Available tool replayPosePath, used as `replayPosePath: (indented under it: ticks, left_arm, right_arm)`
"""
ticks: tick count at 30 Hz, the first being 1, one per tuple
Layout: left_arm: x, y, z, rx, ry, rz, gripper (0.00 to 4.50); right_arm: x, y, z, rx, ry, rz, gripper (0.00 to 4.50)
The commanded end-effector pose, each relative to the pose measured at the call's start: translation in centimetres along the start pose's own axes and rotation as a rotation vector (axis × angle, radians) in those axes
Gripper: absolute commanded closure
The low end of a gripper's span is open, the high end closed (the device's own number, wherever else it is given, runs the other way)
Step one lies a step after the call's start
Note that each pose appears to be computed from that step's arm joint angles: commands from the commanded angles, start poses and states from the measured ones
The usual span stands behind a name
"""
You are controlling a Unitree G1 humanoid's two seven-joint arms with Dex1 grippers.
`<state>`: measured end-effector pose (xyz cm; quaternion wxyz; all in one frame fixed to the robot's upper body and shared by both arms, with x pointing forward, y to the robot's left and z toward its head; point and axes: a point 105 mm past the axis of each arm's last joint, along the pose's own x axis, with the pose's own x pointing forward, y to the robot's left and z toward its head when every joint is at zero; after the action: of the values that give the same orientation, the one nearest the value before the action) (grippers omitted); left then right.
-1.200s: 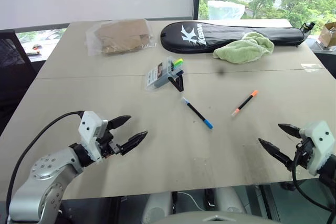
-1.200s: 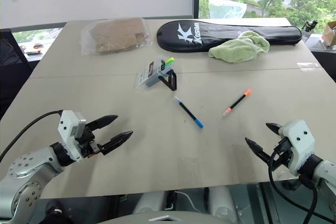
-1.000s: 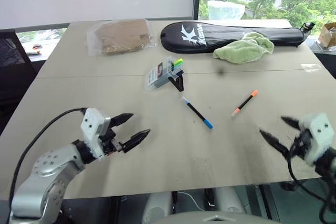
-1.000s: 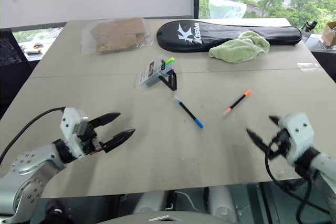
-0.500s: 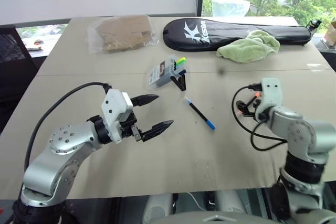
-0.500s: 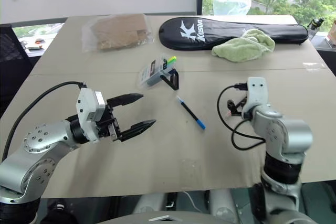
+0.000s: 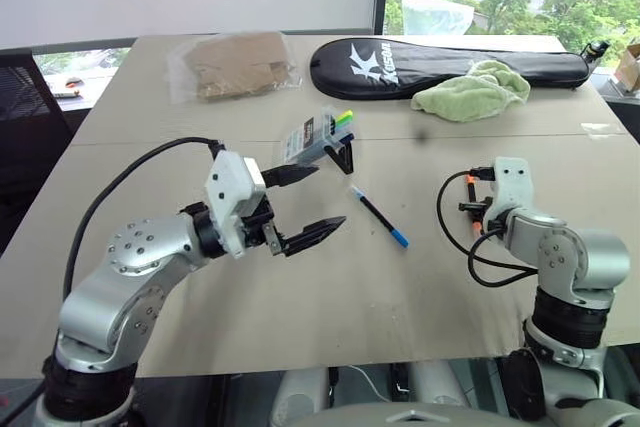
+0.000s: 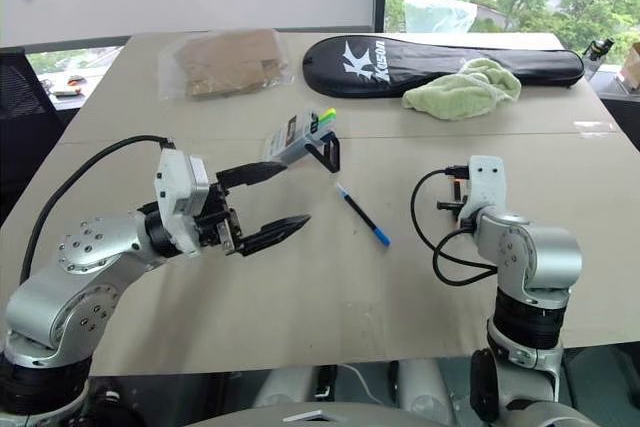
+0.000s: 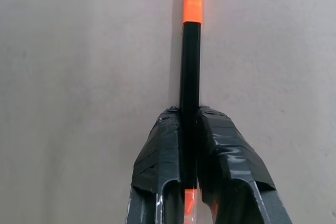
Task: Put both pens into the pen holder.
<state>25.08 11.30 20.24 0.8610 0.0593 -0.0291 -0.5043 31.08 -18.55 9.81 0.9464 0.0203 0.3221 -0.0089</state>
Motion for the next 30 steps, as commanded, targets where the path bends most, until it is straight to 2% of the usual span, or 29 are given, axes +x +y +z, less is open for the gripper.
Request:
replayPosePath:
  ticks: [1, 3, 4, 8, 13, 16, 17, 18, 19, 20, 21, 25, 28, 30]
  left_arm:
    - [1.8, -0.2, 0.6, -0.270, -0.007, -0.030, 0.00]
    - [3.3, 0.0, -0.2, -0.436, 0.037, -0.044, 0.00]
    - [4.0, 0.0, -0.4, -0.502, 0.037, -0.056, 0.00]
    - [6.4, -0.2, 0.4, -0.717, -0.022, -0.108, 0.00]
    - [8.2, 0.4, 1.2, -0.819, -0.058, -0.112, 0.00]
    - [8.4, 0.2, 1.3, -0.823, -0.047, -0.138, 0.73]
    - [8.4, 0.1, 1.3, -0.821, -0.044, -0.141, 1.20]
    - [8.3, 0.2, 1.3, -0.821, -0.043, -0.141, 1.33]
    - [8.3, 0.3, 1.3, -0.821, -0.043, -0.140, 1.96]
    - [8.2, 0.3, 1.3, -0.822, -0.043, -0.139, 2.28]
    - [8.2, 0.3, 1.4, -0.821, -0.043, -0.139, 2.88]
    - [7.9, 0.4, 1.5, -0.808, -0.048, -0.131, 4.46]
    - [7.7, 0.7, 1.7, -0.798, -0.059, -0.119, 4.46]
    - [7.2, 1.2, 2.5, -0.727, -0.094, -0.093, 4.46]
  right_arm:
    - [-2.0, 1.5, 0.7, 0.004, -0.074, 0.178, 4.49]
    - [-5.4, 4.6, 3.4, 0.004, -0.282, 0.432, 4.49]
    - [-6.8, 5.8, 3.8, -0.013, -0.333, 0.536, 4.49]
    - [-9.6, 8.5, 4.0, -0.098, -0.398, 0.724, 4.49]
    - [-11.6, 10.4, 4.0, -0.148, -0.448, 0.862, 4.49]
    - [-11.8, 10.8, 4.0, -0.144, -0.459, 0.881, 4.50]
    - [-11.9, 11.0, 4.0, -0.142, -0.462, 0.888, 4.50]
    - [-12.0, 11.2, 4.0, -0.141, -0.464, 0.896, 4.50]
    - [-12.1, 11.3, 3.9, -0.139, -0.465, 0.904, 4.50]
    - [-12.2, 11.4, 3.8, -0.139, -0.465, 0.912, 4.50]
    - [-12.2, 11.5, 3.7, -0.138, -0.466, 0.915, 4.50]
    - [-12.4, 12.0, 3.4, -0.135, -0.463, 0.948, 4.50]
    - [-12.3, 12.1, 3.2, -0.136, -0.455, 0.959, 4.50]
    - [-12.1, 11.7, 3.2, -0.157, -0.454, 0.943, 4.50]
